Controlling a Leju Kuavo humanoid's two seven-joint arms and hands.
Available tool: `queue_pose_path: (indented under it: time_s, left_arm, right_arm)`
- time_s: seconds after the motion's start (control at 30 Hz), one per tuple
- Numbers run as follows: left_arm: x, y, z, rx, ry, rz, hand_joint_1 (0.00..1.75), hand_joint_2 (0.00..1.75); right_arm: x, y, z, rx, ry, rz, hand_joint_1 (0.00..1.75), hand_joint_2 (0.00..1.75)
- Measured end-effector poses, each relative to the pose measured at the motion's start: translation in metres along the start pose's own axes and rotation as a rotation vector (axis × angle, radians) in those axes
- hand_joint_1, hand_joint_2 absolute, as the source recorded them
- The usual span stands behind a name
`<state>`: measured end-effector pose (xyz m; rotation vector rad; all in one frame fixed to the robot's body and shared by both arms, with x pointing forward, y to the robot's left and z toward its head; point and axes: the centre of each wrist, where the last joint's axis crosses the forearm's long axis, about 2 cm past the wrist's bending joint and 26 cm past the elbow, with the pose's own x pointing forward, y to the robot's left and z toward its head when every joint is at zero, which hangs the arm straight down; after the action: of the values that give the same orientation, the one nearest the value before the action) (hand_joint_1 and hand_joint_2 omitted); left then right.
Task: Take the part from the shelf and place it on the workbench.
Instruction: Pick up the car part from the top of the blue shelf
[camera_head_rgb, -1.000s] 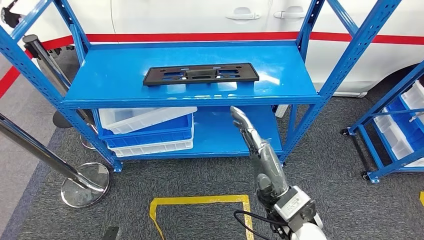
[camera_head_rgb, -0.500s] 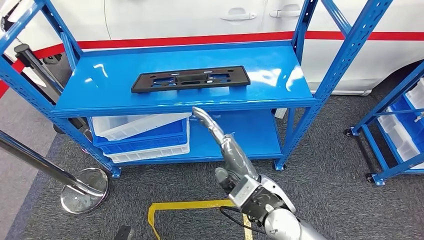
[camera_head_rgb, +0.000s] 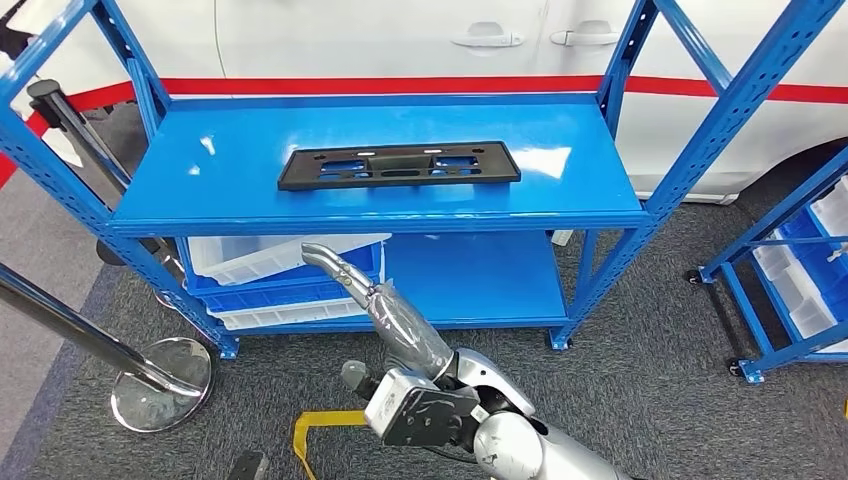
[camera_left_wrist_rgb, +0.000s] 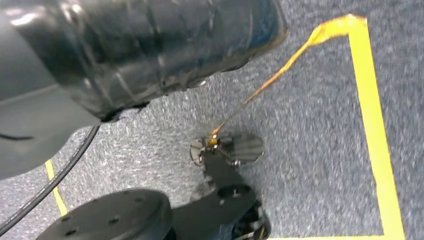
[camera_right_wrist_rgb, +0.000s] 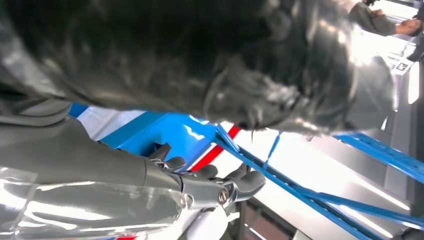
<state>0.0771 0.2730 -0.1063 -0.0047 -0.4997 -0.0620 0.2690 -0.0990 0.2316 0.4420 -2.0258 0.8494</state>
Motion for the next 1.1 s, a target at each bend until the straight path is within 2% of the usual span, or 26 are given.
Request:
queue_pose_path:
  time_s: [0.63, 0.87, 1.0, 1.1]
  left_arm:
    - [-0.002, -0.003, 0.001, -0.01, 0.004, -0.01, 0.0, 0.0]
    - [0.003, -0.004, -0.001, -0.017, -0.003, -0.022, 0.0, 0.0]
    - [0.007, -0.007, -0.002, -0.013, -0.008, -0.016, 0.0, 0.0]
    - [0.009, -0.011, -0.002, 0.002, -0.002, -0.002, 0.0, 0.0]
  right_arm:
    - [-0.006, 0.007, -0.008, 0.015, 0.024, -0.003, 0.0, 0.0]
    - [-0.001, 0.007, -0.021, 0.034, -0.017, 0.049, 0.0, 0.0]
    - [0.002, 0.005, -0.032, 0.051, -0.036, 0.094, 0.0, 1.75]
    - [0.002, 0.0, -0.047, 0.077, -0.036, 0.118, 0.0, 1.75]
